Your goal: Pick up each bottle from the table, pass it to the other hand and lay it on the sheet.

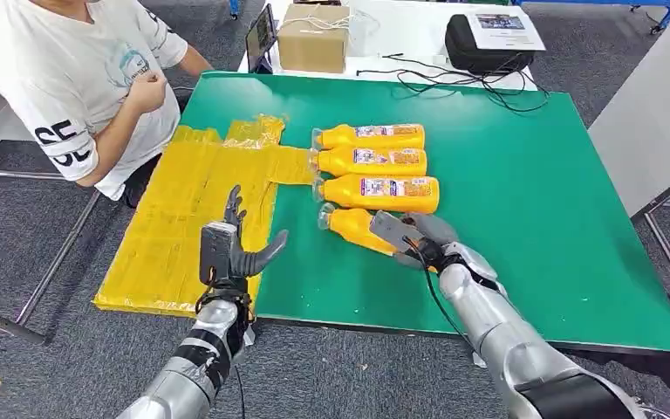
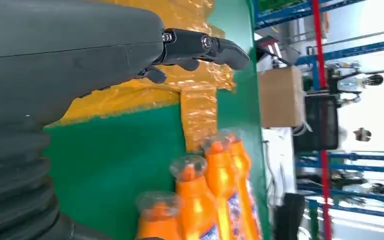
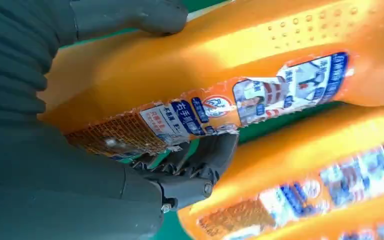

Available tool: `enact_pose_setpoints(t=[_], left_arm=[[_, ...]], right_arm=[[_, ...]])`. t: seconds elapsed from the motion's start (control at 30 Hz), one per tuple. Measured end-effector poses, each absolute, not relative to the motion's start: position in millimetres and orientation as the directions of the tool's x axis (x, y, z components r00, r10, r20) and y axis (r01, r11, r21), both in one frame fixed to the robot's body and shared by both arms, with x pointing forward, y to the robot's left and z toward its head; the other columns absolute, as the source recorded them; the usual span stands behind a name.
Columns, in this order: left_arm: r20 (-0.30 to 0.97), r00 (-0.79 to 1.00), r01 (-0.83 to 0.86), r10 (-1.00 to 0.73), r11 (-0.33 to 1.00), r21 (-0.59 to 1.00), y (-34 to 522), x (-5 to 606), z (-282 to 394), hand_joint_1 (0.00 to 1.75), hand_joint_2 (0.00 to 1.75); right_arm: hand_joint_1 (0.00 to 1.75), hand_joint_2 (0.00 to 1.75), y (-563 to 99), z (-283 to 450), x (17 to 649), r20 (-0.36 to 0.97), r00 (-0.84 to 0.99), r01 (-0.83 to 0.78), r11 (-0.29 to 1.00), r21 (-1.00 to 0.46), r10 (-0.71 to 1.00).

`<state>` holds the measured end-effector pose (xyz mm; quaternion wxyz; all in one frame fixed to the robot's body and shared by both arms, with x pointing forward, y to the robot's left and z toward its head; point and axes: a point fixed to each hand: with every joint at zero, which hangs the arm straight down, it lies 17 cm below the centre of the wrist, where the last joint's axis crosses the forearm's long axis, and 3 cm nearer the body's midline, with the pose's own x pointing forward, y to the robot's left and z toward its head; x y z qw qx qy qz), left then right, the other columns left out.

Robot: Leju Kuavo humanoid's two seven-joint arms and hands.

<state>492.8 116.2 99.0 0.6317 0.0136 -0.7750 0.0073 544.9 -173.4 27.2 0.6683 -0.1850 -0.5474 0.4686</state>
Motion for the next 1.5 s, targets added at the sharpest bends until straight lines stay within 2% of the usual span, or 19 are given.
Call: enact_pose_setpoints(t=[0.2, 0.33, 0.63, 0.8, 1.13, 1.5], left_arm=[[0.979, -0.201, 0.031, -0.007, 0.999, 0.013, 106.4, 491.9, 106.0, 0.00, 1.75], [0.971, -0.237, 0.069, 0.042, 0.997, -0.026, 100.4, 490.0, 122.0, 0.00, 1.75], [0.955, -0.275, 0.123, 0.111, 0.989, -0.079, 94.1, 484.6, 141.1, 0.00, 1.75], [0.959, -0.241, 0.159, 0.150, 0.981, -0.114, 88.2, 485.0, 142.0, 0.00, 1.75], [0.963, -0.157, 0.292, 0.219, 0.942, -0.166, 58.0, 480.7, 140.9, 0.00, 1.75], [0.955, -0.139, 0.329, 0.263, 0.922, -0.205, 51.9, 481.9, 146.9, 0.00, 1.75]], right_arm=[[1.75, 1.75, -128.5, 55.7, 526.4, 0.759, -0.093, -0.326, 0.701, -0.635, 0.644], [1.75, 1.75, -105.2, 76.9, 509.2, 0.819, -0.142, -0.292, 0.767, -0.571, 0.556], [1.75, 1.75, -96.8, 109.8, 503.9, 0.854, -0.208, -0.233, 0.824, -0.516, 0.476], [1.75, 1.75, -94.5, 127.1, 506.0, 0.843, -0.249, -0.180, 0.833, -0.524, 0.477], [1.75, 1.75, -50.4, 148.8, 502.0, 0.840, -0.324, -0.197, 0.837, -0.511, 0.436], [1.75, 1.75, -16.9, 156.7, 497.0, 0.827, -0.372, -0.238, 0.817, -0.525, 0.422]])
